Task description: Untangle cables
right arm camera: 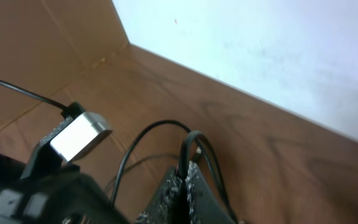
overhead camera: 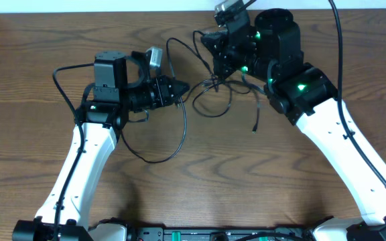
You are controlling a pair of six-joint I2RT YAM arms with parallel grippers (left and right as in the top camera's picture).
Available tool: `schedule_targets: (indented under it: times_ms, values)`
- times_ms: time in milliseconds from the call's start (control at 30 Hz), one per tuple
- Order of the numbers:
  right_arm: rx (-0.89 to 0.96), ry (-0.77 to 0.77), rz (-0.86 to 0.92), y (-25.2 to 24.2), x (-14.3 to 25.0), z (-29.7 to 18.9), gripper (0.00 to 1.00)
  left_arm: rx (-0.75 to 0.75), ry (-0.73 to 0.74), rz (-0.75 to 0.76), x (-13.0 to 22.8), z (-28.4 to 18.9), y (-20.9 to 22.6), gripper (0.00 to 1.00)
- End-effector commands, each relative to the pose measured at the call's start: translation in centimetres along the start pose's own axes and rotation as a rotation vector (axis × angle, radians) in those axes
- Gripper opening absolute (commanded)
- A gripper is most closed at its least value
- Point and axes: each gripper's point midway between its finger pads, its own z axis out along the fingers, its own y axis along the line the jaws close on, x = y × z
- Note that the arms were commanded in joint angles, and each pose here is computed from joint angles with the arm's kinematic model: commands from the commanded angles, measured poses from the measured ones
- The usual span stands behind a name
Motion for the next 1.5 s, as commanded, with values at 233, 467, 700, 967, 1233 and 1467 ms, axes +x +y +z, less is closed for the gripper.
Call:
schedule_targets:
  times_ms: [233, 467, 700, 967, 1233, 1467]
  values:
    - [-0.249, 0.149, 0.030, 4.1, 3.3, -1.0, 0.01, -0.206, -0.002, 0.050, 0.6, -0.3, 4.1, 0.08]
    - [-0.006, 0.331, 0.006, -0.2, 8.0, -1.6, 0.11, -0.436, 0.097, -0.038, 4.0, -1.9, 8.2, 0.08]
    - [0.117, 0.352, -0.031, -2.3, 8.4, -1.8, 0.47, -0.611, 0.163, -0.090, 6.2, -3.7, 10.9, 0.08]
    - [0.149, 0.457, 0.003, -3.7, 11.6, -0.3, 0.12, -0.653, 0.190, -0.095, 6.9, -4.3, 11.5, 0.15]
    - [-0.124, 0.584, 0.145, -0.2, 17.2, 4.8, 0.11, -0.826, 0.176, -0.079, 6.8, -6.3, 13.7, 0.54]
    - [-0.233, 0.656, -0.021, 3.0, 21.5, 8.0, 0.25, -0.836, 0.173, -0.077, 6.7, -6.4, 13.8, 0.54]
